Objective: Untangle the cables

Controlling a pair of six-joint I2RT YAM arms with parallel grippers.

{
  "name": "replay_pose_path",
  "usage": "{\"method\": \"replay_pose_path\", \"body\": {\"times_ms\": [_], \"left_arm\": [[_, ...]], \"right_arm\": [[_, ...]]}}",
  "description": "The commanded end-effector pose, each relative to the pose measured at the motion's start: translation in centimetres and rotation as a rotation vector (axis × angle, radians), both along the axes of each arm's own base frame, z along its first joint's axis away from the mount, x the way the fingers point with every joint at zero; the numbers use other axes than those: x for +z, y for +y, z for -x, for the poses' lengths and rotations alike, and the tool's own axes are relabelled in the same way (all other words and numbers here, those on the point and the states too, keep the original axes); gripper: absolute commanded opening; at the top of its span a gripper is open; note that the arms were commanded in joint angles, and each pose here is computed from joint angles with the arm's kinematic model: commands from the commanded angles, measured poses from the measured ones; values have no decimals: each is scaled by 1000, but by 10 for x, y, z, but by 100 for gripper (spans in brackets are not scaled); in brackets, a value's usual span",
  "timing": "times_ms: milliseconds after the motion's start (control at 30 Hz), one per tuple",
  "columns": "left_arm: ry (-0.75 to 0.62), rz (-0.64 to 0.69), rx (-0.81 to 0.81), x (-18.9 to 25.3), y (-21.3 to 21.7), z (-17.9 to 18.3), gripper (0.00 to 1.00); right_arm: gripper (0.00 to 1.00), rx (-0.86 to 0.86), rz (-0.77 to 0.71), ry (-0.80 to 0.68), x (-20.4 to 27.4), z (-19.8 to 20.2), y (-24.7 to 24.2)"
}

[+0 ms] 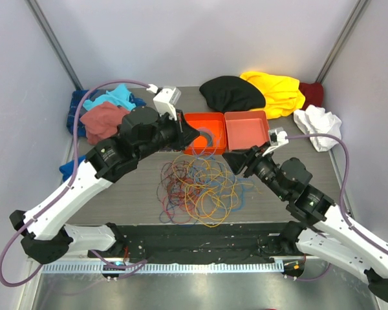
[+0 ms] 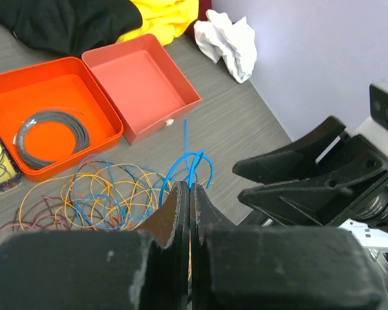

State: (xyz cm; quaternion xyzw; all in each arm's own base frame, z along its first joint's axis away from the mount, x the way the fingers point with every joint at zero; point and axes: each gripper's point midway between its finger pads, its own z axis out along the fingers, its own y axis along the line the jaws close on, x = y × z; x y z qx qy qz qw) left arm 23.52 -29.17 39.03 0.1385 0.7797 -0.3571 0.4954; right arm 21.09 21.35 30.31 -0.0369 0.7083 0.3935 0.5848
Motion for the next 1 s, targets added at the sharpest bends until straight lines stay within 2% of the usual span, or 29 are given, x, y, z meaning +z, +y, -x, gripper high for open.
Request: {"method": "replay_pose_path", "body": {"times_ms": [0,167,533,633,667,767,967], "left_arm": [[21,29,-52,-2,-9,7,0],[56,32,-87,-13,-16,12,0],[85,49,-130,-19,-21,20,0],[78,60,-136,-14,-19,23,0],[75,64,-135,-13,-18,24,0],[44,77,-102,-4,-9,22,0],[-39,72,29,13,24,15,0]], "right_arm": [[54,24,-57,-124,55,-7,14],[54,44,-59,-147,67,-15,26],[54,66,5,-110,44,-36,54],[50,7,70,-51,23,-51,54],[44,-9,93,-34,15,-54,52],[34,-88,132,1,-1,-62,41],[37,-190,174,25,-16,-64,15]]}}
